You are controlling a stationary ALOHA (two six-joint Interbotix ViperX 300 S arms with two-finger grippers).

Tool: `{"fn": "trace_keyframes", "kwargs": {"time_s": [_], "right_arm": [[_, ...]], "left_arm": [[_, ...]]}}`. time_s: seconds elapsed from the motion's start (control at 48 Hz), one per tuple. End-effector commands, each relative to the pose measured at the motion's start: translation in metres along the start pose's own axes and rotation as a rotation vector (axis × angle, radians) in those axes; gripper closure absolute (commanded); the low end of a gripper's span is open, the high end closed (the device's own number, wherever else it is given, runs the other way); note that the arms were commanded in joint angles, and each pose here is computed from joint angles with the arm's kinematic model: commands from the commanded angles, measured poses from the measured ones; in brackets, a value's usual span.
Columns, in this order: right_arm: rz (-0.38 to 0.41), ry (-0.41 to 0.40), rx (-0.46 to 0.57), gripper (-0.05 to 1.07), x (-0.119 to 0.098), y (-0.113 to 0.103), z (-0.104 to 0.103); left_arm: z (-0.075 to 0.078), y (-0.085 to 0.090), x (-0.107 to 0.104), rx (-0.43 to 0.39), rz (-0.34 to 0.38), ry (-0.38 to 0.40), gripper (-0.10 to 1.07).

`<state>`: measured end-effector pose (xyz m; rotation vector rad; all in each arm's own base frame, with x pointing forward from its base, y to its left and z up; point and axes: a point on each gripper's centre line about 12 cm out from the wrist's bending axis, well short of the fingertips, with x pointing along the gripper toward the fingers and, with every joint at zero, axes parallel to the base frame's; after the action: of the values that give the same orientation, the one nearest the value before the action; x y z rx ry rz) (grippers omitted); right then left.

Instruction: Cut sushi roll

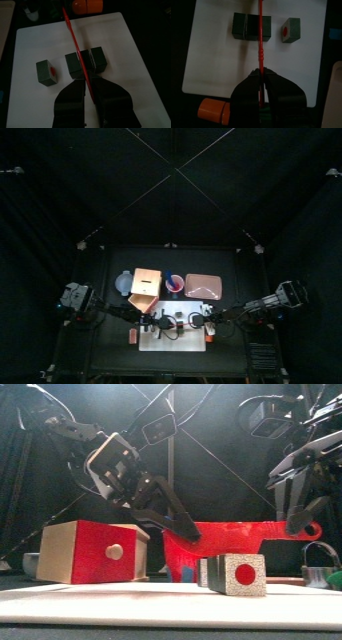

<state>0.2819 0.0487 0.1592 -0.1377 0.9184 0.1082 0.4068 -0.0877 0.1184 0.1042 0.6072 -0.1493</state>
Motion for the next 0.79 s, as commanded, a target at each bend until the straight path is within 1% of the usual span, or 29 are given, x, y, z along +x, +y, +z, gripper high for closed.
{"fn": "trace_keyframes", "kwargs": {"time_s": [0.0, 0.229, 0.396, 0.479, 0.625, 0.771], "right_arm": [[-0.008, -0.032, 0.005, 0.62, -0.0069, -0.0035, 0.0083], [-0.007, -0.021, 0.012, 0.62, -0.0044, -0.0036, 0.0063], [-0.001, -0.013, 0.024, 0.62, -0.0037, -0.0021, 0.0045], [0.003, -0.014, 0.032, 0.62, -0.0039, -0.0014, 0.0051], [0.006, -0.025, 0.033, 0.62, -0.006, -0.0006, 0.0078], [0.008, -0.015, 0.04, 0.62, -0.0044, -0.0002, 0.0052]], "left_arm": [[0.0128, -0.0027, -0.0076, 0.009, -0.008, -0.036, 0.49], [0.0115, -0.0016, -0.0055, 0.009, -0.005, -0.031, 0.49], [0.0078, -0.0011, -0.0046, 0.006, -0.004, -0.02, 0.49], [0.008, -0.001, -0.0046, 0.006, -0.004, -0.022, 0.49], [0.0132, -0.0014, -0.0075, 0.005, -0.005, -0.036, 0.49], [0.01, -0.0014, -0.0066, 0.006, -0.005, -0.028, 0.49]]}}
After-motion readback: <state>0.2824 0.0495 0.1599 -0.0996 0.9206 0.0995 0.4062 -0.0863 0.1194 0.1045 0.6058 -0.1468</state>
